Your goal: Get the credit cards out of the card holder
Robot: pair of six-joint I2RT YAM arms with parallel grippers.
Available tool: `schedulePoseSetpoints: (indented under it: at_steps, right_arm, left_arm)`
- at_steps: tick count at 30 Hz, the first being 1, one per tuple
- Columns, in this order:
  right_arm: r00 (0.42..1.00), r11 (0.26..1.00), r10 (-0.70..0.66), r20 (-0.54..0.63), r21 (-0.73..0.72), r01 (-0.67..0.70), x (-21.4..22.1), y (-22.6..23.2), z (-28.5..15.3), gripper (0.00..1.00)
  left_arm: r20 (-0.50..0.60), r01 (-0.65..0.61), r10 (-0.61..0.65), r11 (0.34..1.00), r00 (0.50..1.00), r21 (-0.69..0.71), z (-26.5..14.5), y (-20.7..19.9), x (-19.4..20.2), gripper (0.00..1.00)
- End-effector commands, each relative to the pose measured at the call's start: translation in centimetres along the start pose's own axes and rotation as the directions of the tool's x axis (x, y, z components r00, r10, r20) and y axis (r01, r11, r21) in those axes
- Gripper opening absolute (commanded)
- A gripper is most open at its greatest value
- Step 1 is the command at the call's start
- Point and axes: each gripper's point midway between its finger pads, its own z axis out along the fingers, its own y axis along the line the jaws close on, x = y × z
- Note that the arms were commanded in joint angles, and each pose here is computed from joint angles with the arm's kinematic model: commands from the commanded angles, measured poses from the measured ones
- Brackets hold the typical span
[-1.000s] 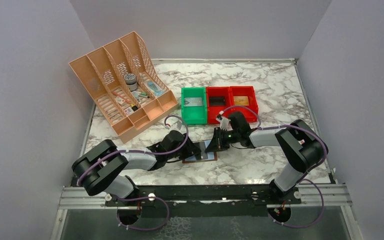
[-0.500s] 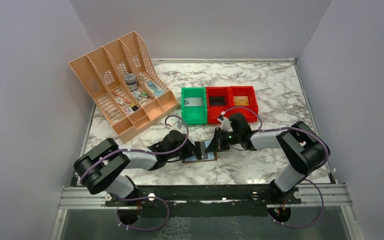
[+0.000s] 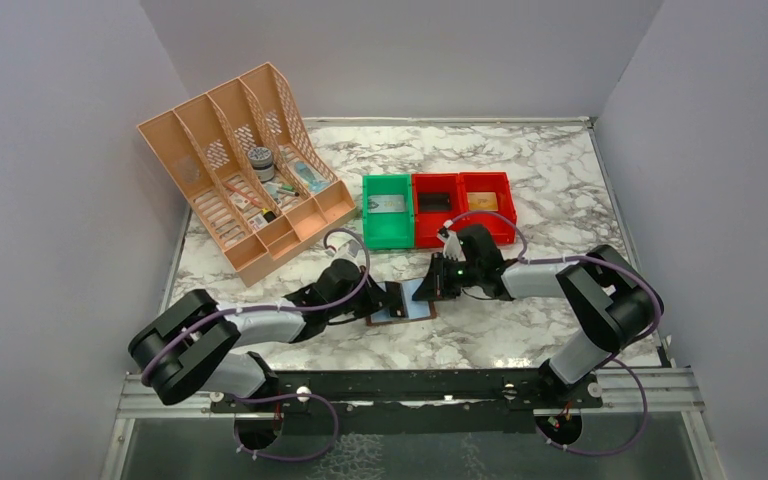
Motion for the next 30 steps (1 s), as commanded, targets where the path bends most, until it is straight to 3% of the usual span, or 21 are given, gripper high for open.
schedulePoseSetpoints:
  at_steps: [1, 6, 21, 30]
  right_arm:
    - [1.0, 0.985, 0.002, 0.003, 0.171, -0.002, 0.6, -3.9, 0.0, 0.09]
    - [0.999, 0.993, -0.037, 0.019, 0.109, 0.035, 0.1, -2.5, -0.3, 0.1]
    - [0.968, 0.985, -0.167, 0.187, -0.018, 0.174, -2.6, 2.0, -2.9, 0.33]
    - [0.981, 0.951, -0.192, 0.04, -0.241, 0.196, -0.8, 4.7, -1.5, 0.35]
  left_arm:
    - [0.007, -0.056, 0.057, 0.995, 0.998, -0.085, -0.6, 1.2, -0.6, 0.0]
    - [0.014, -0.104, 0.106, 0.987, 0.994, -0.126, -1.1, 1.1, -1.3, 0.0]
    - [0.022, -0.151, 0.153, 0.985, 0.988, -0.082, -1.9, -0.5, -1.9, 0.0]
    - [0.008, -0.157, 0.158, 0.984, 0.987, -0.087, -2.0, -0.4, -1.7, 0.0]
